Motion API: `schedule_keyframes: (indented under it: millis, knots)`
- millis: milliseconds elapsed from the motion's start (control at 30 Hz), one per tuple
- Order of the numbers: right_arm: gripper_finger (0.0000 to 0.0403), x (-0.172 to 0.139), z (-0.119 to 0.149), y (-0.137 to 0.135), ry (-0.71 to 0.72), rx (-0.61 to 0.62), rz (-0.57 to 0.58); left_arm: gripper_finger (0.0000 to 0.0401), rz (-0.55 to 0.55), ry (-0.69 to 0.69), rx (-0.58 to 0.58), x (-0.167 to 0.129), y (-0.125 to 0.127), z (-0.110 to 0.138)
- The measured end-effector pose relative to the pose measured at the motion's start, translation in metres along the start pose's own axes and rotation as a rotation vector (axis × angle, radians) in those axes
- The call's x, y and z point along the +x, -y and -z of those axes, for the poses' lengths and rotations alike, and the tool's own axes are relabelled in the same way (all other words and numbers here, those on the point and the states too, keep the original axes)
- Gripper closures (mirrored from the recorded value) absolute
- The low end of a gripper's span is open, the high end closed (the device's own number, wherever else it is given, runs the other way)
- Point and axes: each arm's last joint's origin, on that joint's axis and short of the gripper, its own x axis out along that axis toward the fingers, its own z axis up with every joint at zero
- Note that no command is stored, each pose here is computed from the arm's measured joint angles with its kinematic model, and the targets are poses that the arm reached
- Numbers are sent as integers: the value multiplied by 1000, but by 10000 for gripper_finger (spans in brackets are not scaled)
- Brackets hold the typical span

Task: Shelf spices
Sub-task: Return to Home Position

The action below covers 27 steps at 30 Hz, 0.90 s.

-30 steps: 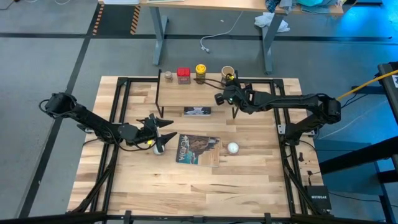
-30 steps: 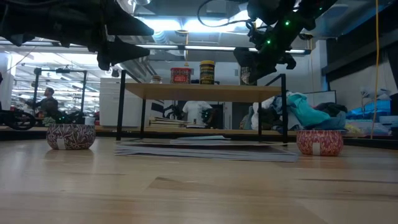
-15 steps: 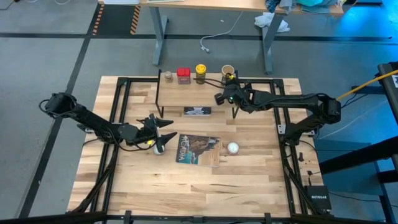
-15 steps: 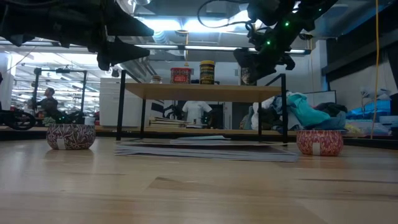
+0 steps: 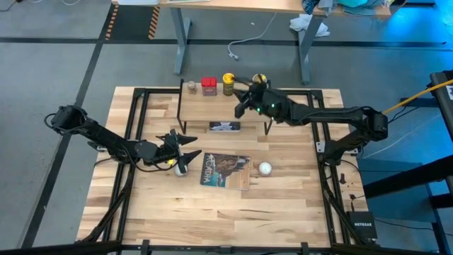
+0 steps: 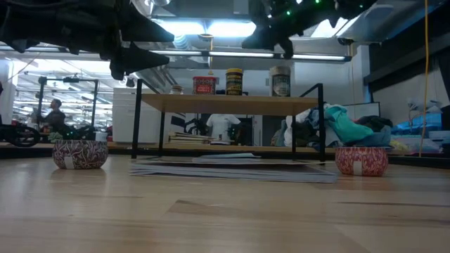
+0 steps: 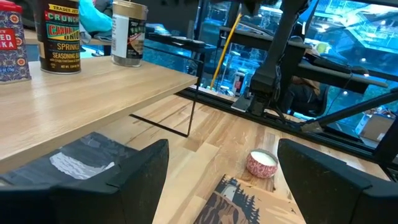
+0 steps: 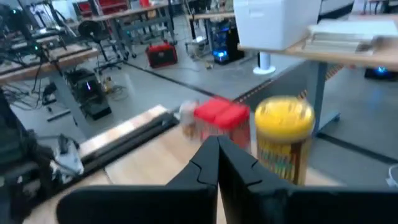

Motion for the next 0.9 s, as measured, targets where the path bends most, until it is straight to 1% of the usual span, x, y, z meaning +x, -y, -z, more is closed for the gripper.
schedule_keyframes:
  millis: [200,400,600,733,900]
  knots:
    - [398,9,-40,11,10,-32,23,107,-8,2,0,1,-1,0]
    - [398,26,-67,15,-24,-51,31,107,-13,3,-1,2,-2,-1]
    - [398,58,-72,6,-99,-101,65,107,-18,-2,2,2,-3,0]
    - [398,76,-77,10,-142,-107,104,107,-22,-14,11,2,-3,1]
    - [398,92,-70,19,-214,-119,155,107,-22,-13,10,2,-3,1]
